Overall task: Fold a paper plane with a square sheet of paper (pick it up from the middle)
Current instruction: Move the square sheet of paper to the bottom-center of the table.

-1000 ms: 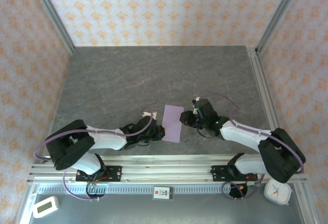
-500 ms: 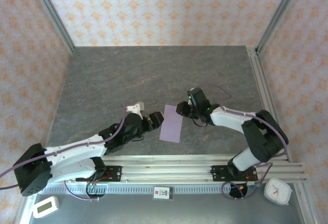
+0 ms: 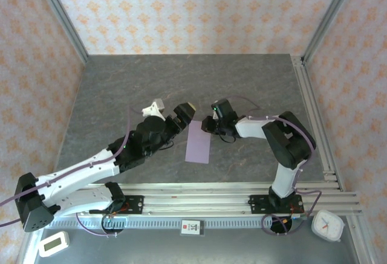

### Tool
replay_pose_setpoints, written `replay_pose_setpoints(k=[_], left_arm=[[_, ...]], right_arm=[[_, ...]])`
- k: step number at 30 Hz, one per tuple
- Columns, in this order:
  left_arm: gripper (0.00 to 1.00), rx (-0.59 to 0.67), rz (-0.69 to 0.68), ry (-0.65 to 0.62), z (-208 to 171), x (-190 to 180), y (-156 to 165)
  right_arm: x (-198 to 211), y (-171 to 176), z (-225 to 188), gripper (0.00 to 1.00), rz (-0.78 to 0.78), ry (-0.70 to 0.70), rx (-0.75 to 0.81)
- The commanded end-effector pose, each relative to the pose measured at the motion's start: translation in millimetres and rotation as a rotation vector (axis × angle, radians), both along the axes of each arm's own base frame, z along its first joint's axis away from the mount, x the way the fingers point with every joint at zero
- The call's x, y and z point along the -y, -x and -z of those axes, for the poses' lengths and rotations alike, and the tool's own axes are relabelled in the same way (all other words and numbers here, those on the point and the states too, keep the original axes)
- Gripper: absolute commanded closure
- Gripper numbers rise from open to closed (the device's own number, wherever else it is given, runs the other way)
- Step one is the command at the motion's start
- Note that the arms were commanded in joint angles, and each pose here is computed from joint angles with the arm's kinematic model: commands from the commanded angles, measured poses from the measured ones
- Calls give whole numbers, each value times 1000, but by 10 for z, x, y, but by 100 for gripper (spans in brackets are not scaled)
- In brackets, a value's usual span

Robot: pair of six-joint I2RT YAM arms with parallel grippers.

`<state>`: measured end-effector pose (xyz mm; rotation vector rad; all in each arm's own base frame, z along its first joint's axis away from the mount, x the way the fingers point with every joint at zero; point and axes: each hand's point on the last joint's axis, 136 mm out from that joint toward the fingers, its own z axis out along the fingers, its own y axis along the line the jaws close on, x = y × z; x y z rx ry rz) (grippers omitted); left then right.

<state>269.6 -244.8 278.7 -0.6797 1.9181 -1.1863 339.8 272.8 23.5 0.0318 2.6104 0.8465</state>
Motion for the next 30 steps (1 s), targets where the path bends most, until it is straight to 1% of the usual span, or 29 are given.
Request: replay_pose_setpoints(k=[1,4,10,14,18,22,27,29,30], left_arm=[[1,-41,-93,11,-97,-82,-81],[1,-37,-98,42,-255,-16,-133],[1,42,-98,53,-533,67,-231],[1,103,-105,45,-711,70,-275],[1,135,-119,32,-831,56,-305],[1,143,-140,41,-824,31,-330],[1,79,-141,50,-629,74,-425],[1,57,-99,55,-525,119,-513],[1,29,-97,32,-457,85,-567]], right_arm=[[41,132,347,84,-31,57,-94],[-46,64,355,84,-70,54,-91],[-225,-35,318,85,-165,46,-86],[-263,-71,138,84,-175,25,-54],[-217,-79,-22,84,-154,12,-26],[-101,-37,-83,84,-106,-23,-25],[70,100,-108,83,-32,-72,-37],[119,170,-109,82,-14,-81,-42],[147,205,-118,82,-1,-85,-44]])
